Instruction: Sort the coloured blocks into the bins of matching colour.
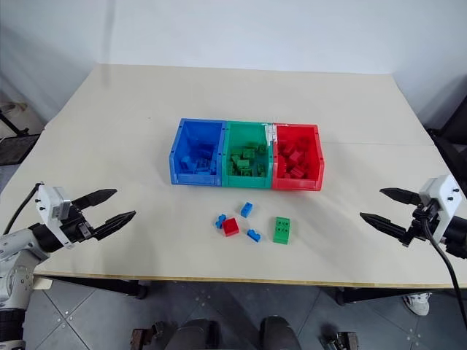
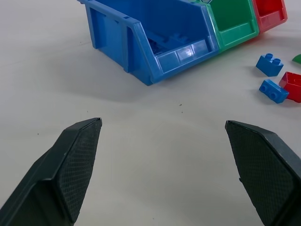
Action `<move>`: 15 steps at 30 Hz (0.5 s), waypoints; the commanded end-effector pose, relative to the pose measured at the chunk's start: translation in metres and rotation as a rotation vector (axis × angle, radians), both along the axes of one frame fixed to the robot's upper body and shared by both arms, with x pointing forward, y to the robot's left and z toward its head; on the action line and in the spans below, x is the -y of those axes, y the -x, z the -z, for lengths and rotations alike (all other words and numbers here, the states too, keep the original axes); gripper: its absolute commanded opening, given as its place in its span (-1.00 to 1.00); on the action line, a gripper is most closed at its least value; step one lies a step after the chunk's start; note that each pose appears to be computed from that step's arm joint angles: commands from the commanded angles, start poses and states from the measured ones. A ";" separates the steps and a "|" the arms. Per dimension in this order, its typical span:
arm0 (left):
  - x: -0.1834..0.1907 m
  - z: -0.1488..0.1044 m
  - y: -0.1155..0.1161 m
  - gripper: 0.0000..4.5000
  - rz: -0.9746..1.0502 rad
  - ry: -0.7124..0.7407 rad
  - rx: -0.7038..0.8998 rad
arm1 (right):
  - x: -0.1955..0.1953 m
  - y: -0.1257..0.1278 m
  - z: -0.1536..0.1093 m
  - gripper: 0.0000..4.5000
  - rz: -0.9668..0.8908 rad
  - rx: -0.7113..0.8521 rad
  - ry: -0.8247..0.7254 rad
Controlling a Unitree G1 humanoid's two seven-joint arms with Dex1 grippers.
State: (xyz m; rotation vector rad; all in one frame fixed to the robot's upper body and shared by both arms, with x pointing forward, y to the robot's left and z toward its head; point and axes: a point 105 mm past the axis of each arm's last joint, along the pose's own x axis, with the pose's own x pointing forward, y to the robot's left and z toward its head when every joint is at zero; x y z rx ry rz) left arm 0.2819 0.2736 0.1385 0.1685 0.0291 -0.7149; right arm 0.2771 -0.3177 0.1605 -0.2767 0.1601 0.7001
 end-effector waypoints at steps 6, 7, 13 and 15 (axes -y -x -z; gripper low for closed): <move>-0.005 -0.012 -0.009 0.98 -0.051 -0.034 0.044 | 0.002 -0.004 -0.011 1.00 0.004 0.051 0.004; -0.005 -0.012 -0.010 0.98 -0.054 -0.039 0.045 | 0.002 -0.005 -0.011 1.00 0.006 0.052 0.004; -0.006 -0.009 -0.019 0.98 -0.110 -0.074 0.021 | 0.003 -0.010 -0.013 1.00 0.032 0.072 -0.004; -0.004 -0.006 -0.023 0.98 -0.128 -0.089 -0.007 | 0.001 -0.013 -0.014 1.00 0.051 0.083 -0.007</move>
